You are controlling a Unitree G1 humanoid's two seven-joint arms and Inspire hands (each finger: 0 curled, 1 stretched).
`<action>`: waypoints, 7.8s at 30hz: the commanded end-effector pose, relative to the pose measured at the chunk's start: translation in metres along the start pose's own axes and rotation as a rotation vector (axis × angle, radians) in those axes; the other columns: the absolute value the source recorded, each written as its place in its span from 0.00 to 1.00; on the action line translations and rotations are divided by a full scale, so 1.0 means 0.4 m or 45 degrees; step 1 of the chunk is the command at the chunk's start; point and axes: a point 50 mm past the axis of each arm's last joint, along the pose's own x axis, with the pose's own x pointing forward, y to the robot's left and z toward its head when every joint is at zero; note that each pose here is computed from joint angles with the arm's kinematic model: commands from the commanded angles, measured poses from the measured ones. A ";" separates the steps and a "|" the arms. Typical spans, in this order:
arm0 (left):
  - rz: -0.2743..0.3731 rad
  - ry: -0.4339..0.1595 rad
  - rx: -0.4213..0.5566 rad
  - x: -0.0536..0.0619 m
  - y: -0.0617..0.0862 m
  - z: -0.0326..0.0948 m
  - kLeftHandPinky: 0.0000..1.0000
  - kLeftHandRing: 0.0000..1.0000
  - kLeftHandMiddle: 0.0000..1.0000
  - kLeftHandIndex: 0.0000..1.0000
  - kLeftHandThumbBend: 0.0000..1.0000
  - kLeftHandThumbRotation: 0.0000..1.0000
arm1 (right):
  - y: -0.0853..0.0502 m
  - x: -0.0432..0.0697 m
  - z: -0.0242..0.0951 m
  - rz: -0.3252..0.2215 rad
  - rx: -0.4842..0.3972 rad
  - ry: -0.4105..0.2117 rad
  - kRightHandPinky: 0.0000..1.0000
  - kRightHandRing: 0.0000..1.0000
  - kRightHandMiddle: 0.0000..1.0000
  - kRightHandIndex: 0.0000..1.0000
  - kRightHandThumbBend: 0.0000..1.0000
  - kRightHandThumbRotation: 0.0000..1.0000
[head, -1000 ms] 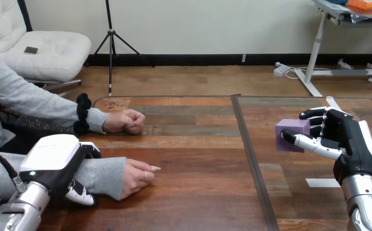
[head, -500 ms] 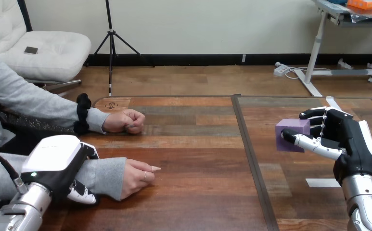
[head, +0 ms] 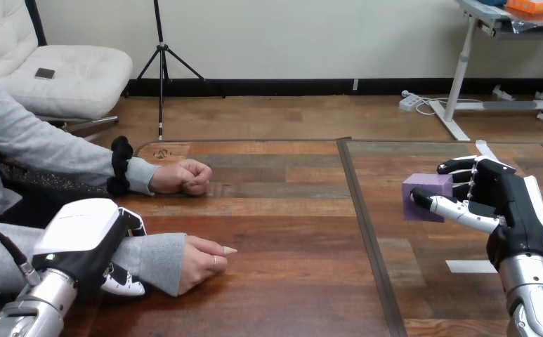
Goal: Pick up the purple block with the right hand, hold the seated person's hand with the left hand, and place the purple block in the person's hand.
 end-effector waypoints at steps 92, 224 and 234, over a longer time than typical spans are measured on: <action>0.559 -0.294 -0.251 -0.006 0.187 0.121 0.16 0.22 0.31 0.36 0.64 0.00 | 0.182 0.010 0.061 0.134 0.148 -0.165 0.34 0.37 0.42 0.44 0.83 0.00; 0.583 -0.520 -0.359 0.053 0.192 0.246 0.21 0.29 0.36 0.39 0.73 0.00 | 0.452 -0.139 0.173 0.650 0.396 -0.275 0.35 0.40 0.44 0.46 0.87 0.00; 0.577 -0.497 -0.231 0.038 0.195 0.242 0.35 0.44 0.50 0.52 0.75 0.11 | 0.445 -0.137 0.174 0.690 0.422 -0.211 0.41 0.48 0.53 0.55 0.92 0.03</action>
